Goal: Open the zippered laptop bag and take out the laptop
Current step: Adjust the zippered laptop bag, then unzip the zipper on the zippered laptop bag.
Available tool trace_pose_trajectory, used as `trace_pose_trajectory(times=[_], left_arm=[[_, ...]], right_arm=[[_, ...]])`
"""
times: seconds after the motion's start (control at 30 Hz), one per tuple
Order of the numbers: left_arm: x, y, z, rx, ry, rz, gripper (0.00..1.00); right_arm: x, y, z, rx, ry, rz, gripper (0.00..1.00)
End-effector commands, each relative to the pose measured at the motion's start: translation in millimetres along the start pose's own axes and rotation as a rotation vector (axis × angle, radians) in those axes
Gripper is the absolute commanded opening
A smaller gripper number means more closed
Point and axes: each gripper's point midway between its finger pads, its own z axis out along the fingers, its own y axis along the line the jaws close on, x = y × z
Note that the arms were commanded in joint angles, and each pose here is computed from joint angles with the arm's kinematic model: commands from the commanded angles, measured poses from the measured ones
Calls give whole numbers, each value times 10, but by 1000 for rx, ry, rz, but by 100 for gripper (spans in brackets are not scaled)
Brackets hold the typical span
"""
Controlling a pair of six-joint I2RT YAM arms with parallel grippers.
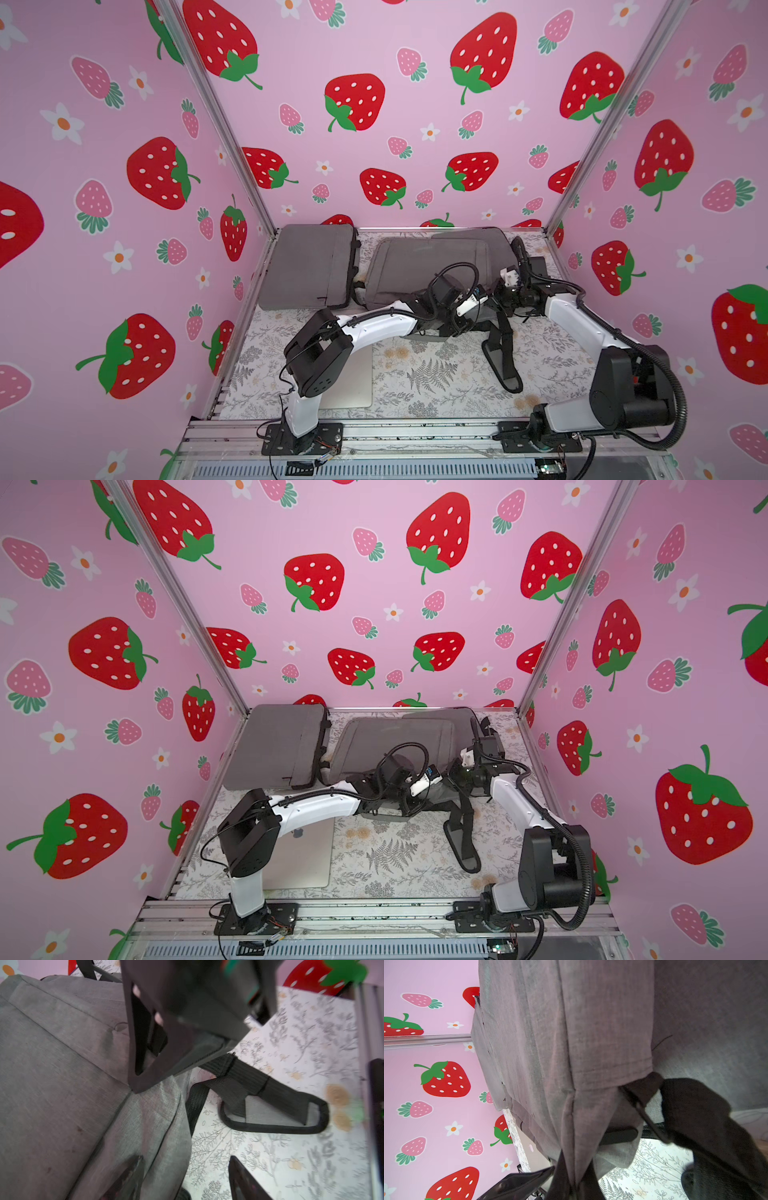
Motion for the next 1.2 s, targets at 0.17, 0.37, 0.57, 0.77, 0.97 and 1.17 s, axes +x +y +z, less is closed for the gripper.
trace_pose_trajectory(times=[0.17, 0.37, 0.57, 0.77, 0.97, 1.17], left_arm=[[-233, 392, 101, -197, -12, 12, 62], [-314, 481, -16, -177, -32, -68, 14], [-437, 434, -193, -66, -72, -109, 0], [-528, 383, -349, 88, -112, -202, 0], [-608, 421, -455, 189, -136, -304, 0], [-651, 419, -514, 236, -149, -322, 0]], right_arm=[[-56, 297, -70, -95, 9, -24, 7], [-2, 155, -75, -32, 12, -95, 12], [-8, 28, -93, 15, -21, -206, 30], [-95, 25, -358, 30, -210, -484, 57], [-91, -156, -345, 32, -344, -622, 57], [-54, -230, -180, -4, -357, -747, 42]])
